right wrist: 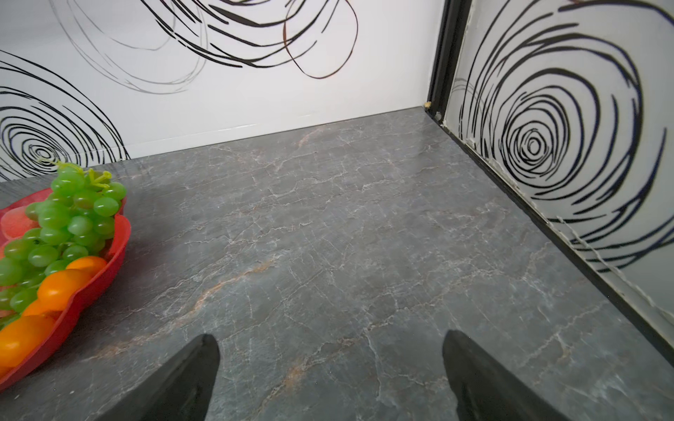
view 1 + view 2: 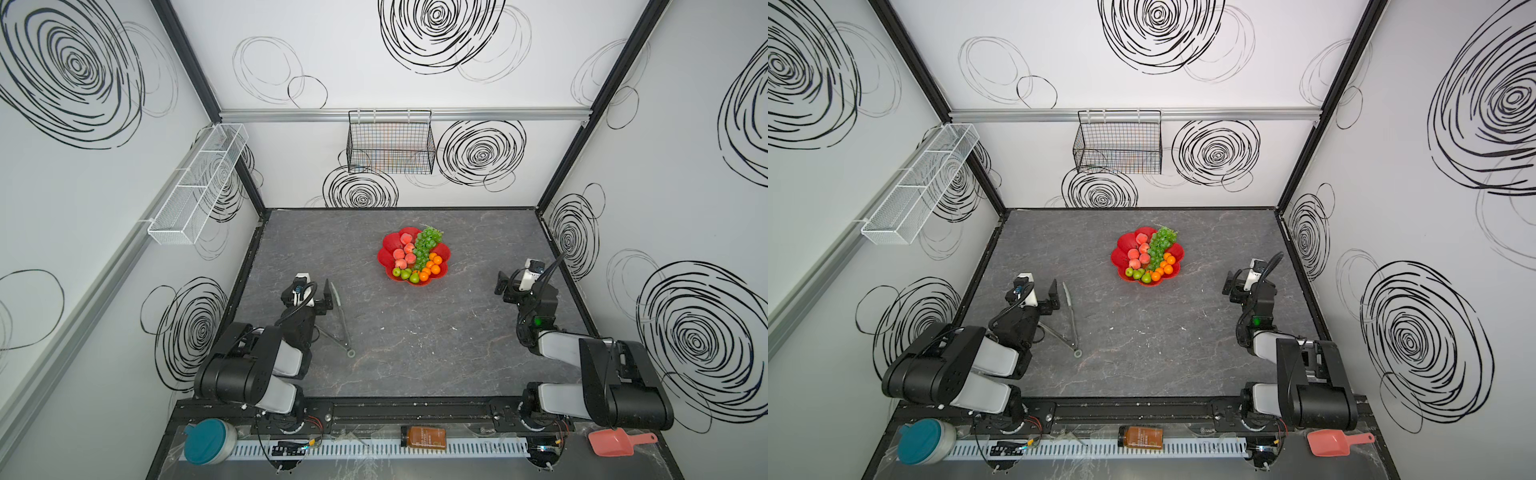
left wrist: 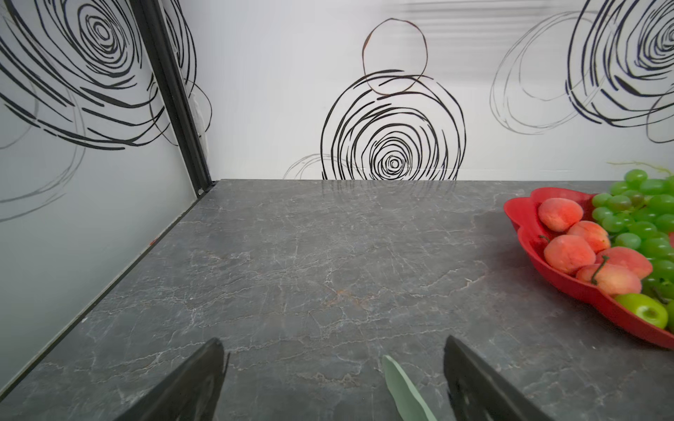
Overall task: Arrange fruit in a fruit bowl
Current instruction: Reset both arms
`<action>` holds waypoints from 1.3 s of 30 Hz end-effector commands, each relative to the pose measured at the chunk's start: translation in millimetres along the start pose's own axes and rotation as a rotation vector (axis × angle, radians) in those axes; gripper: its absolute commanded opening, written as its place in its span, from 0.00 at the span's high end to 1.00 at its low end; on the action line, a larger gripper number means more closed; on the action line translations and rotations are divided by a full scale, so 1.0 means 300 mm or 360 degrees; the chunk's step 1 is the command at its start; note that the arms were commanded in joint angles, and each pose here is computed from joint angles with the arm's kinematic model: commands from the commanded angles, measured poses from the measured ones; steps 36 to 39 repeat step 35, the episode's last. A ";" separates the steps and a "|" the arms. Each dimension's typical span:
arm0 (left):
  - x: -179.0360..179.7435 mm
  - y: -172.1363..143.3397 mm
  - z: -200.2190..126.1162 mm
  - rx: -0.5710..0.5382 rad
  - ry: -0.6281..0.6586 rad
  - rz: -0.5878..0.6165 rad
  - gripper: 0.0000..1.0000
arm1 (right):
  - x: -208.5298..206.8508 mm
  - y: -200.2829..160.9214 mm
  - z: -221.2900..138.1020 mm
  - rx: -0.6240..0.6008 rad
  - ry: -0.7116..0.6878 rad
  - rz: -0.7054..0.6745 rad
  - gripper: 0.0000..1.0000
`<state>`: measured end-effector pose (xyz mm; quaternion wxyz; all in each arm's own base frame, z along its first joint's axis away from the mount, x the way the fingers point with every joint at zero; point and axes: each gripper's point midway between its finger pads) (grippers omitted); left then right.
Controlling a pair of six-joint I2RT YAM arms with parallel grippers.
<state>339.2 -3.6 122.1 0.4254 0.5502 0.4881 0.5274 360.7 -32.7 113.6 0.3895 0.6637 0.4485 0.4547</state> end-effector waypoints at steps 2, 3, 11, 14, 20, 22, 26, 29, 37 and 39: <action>0.001 0.113 0.058 -0.0153 -0.0018 -0.0009 0.04 | 0.032 0.073 -0.032 -0.0203 0.0098 -0.0104 0.00; 0.014 0.107 0.071 -0.0125 0.0013 -0.0026 0.04 | 0.030 0.071 -0.039 -0.0224 0.0107 -0.0107 0.00; 0.027 0.102 0.077 -0.0113 0.0019 -0.0054 0.04 | 0.008 0.049 -0.057 -0.0319 0.0109 -0.0099 0.00; 0.033 0.102 0.069 -0.0125 0.0022 -0.0070 0.04 | 0.000 0.043 -0.030 -0.0255 0.0095 -0.0066 0.00; 0.032 0.104 0.071 -0.0125 0.0030 -0.0065 0.04 | -0.014 0.033 0.015 -0.0189 0.0035 -0.0058 0.00; 0.031 0.106 0.071 -0.0126 0.0034 -0.0061 0.04 | -0.015 0.032 0.016 -0.0188 0.0023 -0.0061 0.00; 0.032 0.103 0.071 -0.0121 0.0038 -0.0059 0.04 | -0.008 0.030 0.022 -0.0179 0.0006 -0.0083 0.00; 0.026 0.098 0.083 -0.0098 0.0027 -0.0052 0.04 | -0.007 0.031 0.024 -0.0177 0.0007 -0.0083 0.00; 0.026 0.100 0.081 -0.0102 0.0018 -0.0054 0.04 | -0.007 0.032 0.025 -0.0178 0.0009 -0.0082 0.00; 0.026 0.100 0.081 -0.0102 0.0018 -0.0054 0.04 | -0.007 0.032 0.025 -0.0178 0.0009 -0.0082 0.00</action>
Point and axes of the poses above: each gripper's point midway between its finger pads, its own z axis out along the fingers, its own x axis along the line the jaws close on, y = z × x, and after that the axes turned 9 degrees about z, right-handed
